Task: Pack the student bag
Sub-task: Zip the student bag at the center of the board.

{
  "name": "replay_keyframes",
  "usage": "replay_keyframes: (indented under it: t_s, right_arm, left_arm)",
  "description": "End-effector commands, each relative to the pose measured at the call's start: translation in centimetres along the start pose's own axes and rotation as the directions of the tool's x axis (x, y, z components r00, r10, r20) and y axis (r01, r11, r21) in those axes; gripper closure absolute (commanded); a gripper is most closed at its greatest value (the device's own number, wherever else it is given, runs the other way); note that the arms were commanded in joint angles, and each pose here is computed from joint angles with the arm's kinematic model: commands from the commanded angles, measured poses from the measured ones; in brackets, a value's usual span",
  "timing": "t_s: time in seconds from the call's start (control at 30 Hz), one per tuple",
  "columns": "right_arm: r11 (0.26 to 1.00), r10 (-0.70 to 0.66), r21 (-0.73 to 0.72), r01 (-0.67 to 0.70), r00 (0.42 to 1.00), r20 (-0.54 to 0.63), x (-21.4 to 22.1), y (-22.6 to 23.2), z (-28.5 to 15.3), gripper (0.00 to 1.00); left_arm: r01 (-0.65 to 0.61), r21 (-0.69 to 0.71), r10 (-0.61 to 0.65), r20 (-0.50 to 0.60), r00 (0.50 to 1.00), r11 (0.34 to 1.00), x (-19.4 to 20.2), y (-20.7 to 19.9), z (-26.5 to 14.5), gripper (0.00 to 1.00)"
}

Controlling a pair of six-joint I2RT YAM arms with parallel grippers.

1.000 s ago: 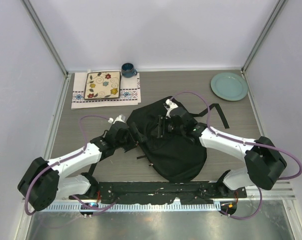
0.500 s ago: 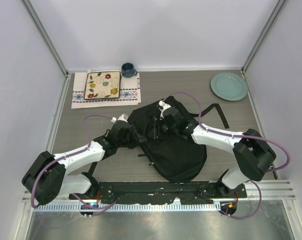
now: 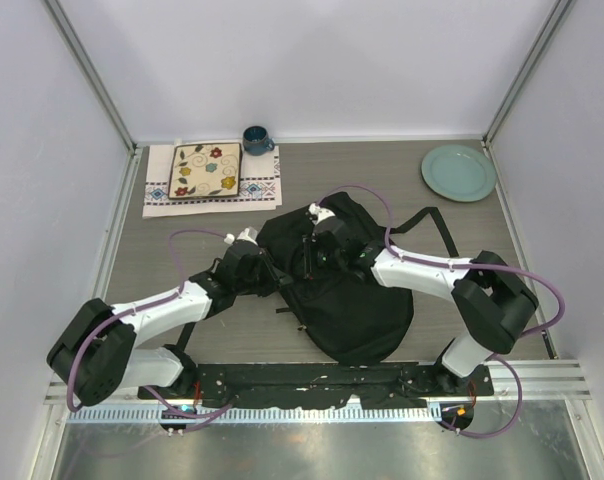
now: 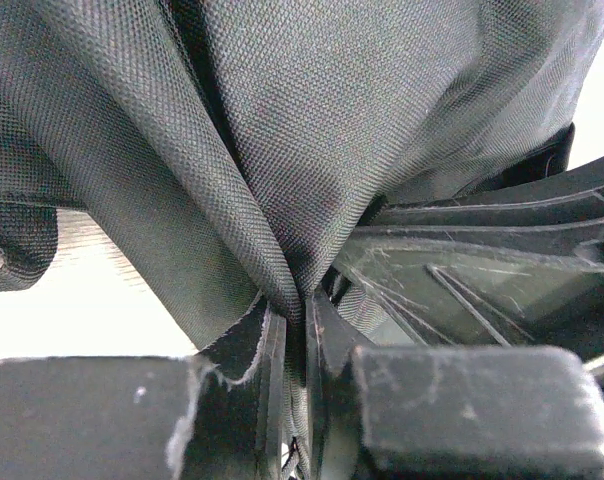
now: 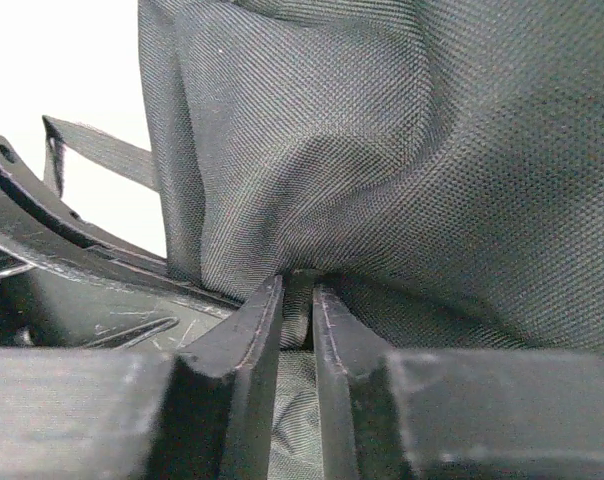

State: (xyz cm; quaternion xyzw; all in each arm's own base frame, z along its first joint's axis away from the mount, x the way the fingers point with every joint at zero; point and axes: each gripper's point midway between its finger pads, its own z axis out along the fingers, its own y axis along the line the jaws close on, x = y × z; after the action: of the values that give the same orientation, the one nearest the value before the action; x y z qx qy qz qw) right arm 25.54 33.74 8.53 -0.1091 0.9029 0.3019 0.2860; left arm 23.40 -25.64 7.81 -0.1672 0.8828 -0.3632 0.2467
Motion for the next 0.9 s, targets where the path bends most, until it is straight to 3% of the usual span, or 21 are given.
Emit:
replay_keyframes:
  t_s: [0.0,0.2,0.3,0.53,0.87]
  right_arm:
    - [0.998,-0.005,0.065,0.005,1.000,0.009,-0.2,-0.8,0.6,0.79]
    - [0.998,0.005,0.057,-0.006,1.000,0.031,-0.4,-0.7,0.1,0.99]
    - [0.997,0.002,0.083,-0.011,0.995,0.103,-1.6,-1.1,-0.9,0.99]
    - [0.984,-0.002,0.172,-0.046,0.963,0.268,-4.2,-2.8,-3.8,1.00]
    - [0.954,0.024,0.263,-0.143,0.912,0.410,-5.5,-5.6,-6.3,1.00]
  left_arm:
    - [-0.025,0.063,0.024,0.005,1.000,0.998,-0.3,-1.3,0.1,0.90]
    - [-0.026,0.057,0.025,0.005,1.000,0.998,-0.2,-1.0,0.1,0.95]
    - [-0.028,0.048,0.028,0.006,1.000,0.998,-0.1,-0.7,0.1,1.00]
    - [-0.055,0.004,0.055,0.012,0.998,0.998,-0.3,0.1,-0.2,1.00]
    - [-0.076,-0.032,0.078,0.061,0.995,0.997,-1.5,0.8,-1.3,1.00]
